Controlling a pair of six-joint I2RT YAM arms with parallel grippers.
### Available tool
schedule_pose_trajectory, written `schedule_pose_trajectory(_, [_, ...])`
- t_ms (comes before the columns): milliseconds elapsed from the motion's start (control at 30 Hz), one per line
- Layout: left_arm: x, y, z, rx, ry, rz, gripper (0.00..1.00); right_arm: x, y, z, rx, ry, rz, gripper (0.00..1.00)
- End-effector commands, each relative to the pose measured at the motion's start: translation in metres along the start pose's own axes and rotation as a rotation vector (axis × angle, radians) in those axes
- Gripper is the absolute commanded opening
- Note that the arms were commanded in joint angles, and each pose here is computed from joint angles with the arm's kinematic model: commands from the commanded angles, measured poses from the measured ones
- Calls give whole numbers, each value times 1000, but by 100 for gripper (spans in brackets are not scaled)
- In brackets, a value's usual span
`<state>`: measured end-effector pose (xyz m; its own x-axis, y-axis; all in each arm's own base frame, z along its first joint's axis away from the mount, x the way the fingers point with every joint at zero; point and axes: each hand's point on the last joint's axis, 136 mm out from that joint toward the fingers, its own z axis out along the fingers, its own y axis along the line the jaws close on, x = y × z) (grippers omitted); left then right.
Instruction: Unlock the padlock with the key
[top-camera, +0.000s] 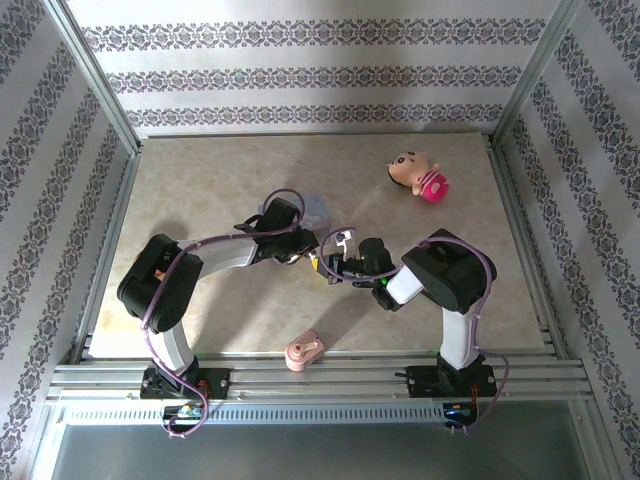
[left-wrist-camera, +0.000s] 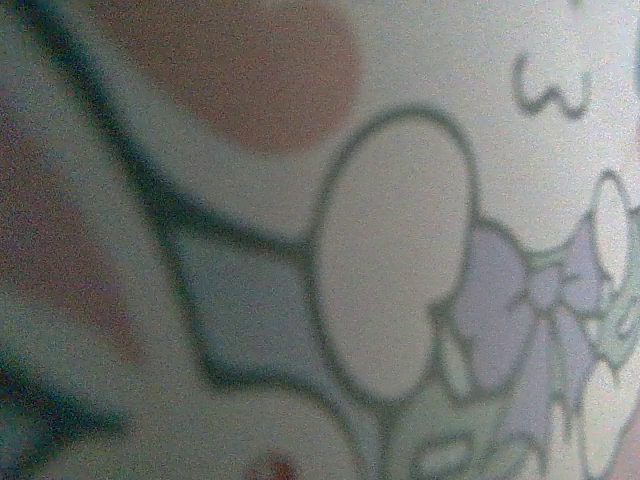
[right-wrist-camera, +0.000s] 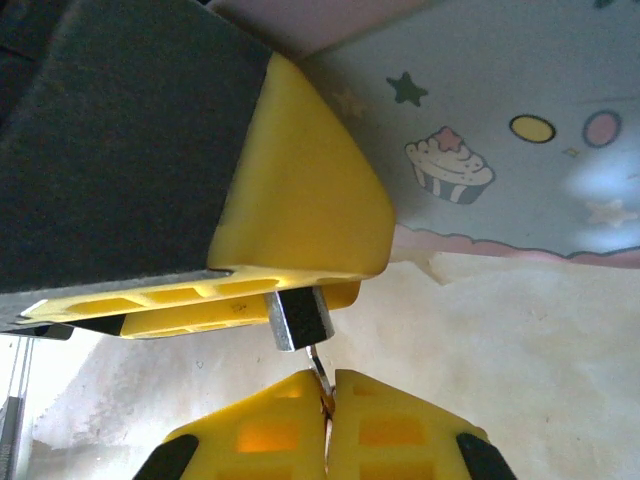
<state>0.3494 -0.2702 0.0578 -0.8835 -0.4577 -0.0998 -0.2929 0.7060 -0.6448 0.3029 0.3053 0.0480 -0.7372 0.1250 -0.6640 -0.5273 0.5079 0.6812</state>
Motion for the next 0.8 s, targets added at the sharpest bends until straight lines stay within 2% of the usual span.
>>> schedule_pose_trajectory(0, [27,-1,-3,19,106,3,19,-43,28,1,-94,-135,-97,0])
schedule_pose_trajectory(367, [26,-2,-3,21,104,3,19,-46,28,-1,-88,-147,-98,0])
schedule_pose_trajectory(767, [30,0,-2,24,112,-1,18,-67,32,-2,-86,-233,-95,0])
